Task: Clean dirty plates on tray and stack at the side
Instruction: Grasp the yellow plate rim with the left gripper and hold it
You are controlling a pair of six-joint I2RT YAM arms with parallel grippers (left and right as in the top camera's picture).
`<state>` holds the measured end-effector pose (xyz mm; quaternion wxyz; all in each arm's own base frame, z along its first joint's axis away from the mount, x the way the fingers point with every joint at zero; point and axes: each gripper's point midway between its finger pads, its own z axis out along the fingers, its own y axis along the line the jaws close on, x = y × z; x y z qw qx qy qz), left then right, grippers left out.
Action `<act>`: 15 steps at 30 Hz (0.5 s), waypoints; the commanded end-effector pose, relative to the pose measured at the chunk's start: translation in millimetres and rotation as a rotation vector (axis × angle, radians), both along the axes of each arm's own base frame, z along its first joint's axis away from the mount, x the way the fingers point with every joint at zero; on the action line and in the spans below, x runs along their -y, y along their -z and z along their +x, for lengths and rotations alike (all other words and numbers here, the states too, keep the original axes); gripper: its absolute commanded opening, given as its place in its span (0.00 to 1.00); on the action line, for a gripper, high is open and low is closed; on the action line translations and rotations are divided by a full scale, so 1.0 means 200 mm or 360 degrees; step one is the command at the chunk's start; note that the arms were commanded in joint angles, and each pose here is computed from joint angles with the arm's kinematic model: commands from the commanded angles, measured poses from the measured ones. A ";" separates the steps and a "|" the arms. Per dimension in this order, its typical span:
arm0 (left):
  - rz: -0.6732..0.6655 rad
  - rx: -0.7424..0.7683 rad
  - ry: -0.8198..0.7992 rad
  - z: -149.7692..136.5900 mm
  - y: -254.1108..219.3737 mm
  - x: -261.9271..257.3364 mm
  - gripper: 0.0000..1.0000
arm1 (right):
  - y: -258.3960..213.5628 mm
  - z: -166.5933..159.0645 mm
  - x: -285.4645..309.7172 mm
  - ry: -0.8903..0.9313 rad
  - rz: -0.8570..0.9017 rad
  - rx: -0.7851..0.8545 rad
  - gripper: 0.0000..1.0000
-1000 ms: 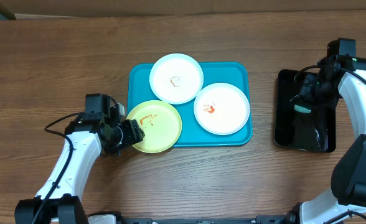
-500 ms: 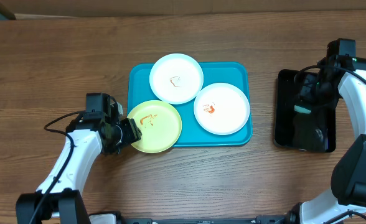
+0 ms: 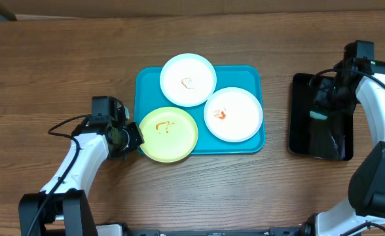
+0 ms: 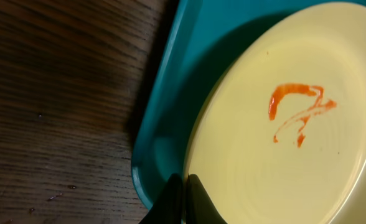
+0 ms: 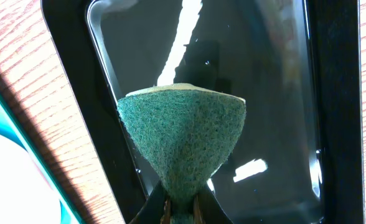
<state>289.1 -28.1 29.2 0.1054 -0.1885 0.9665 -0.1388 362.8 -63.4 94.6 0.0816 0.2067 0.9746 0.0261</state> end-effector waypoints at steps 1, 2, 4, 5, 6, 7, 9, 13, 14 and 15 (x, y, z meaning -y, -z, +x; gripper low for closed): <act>0.0010 0.0037 -0.0007 0.05 -0.03 -0.01 0.07 | -0.02 0.00 -0.01 -0.0017 0.0008 0.0027 0.04; 0.0016 0.0037 -0.0009 0.05 -0.03 -0.01 0.10 | -0.02 0.00 -0.01 -0.0017 0.0008 0.0027 0.04; 0.0016 0.0034 -0.0009 0.05 -0.03 -0.01 0.10 | -0.02 0.00 -0.01 -0.0017 0.0007 0.0027 0.04; 0.0019 0.0025 -0.0010 0.04 -0.02 -0.01 0.10 | -0.02 0.00 -0.01 -0.0017 0.0008 0.0027 0.04; 0.0034 0.0012 -0.0014 0.03 -0.02 -0.02 0.11 | -0.02 0.00 -0.01 -0.0016 0.0007 0.0027 0.04; 0.0051 0.0000 -0.0020 0.02 -0.01 -0.03 0.11 | -0.02 0.00 -0.01 -0.0017 0.0008 0.0027 0.04; 0.0065 -0.0016 -0.0023 0.01 -0.01 -0.04 0.14 | -0.02 0.00 -0.01 -0.0017 0.0008 0.0027 0.03; 0.0063 -0.0024 -0.0022 0.00 0.00 -0.03 0.25 | -0.02 0.00 -0.01 -0.0017 0.0007 0.0027 0.04; 0.0063 -0.0023 -0.0021 0.00 0.00 -0.03 0.26 | -0.02 0.00 -0.01 -0.0017 0.0007 0.0026 0.04; 0.0063 -0.0019 -0.0021 0.00 0.00 -0.03 0.27 | -0.02 0.00 -0.01 -0.0017 0.0008 0.0026 0.04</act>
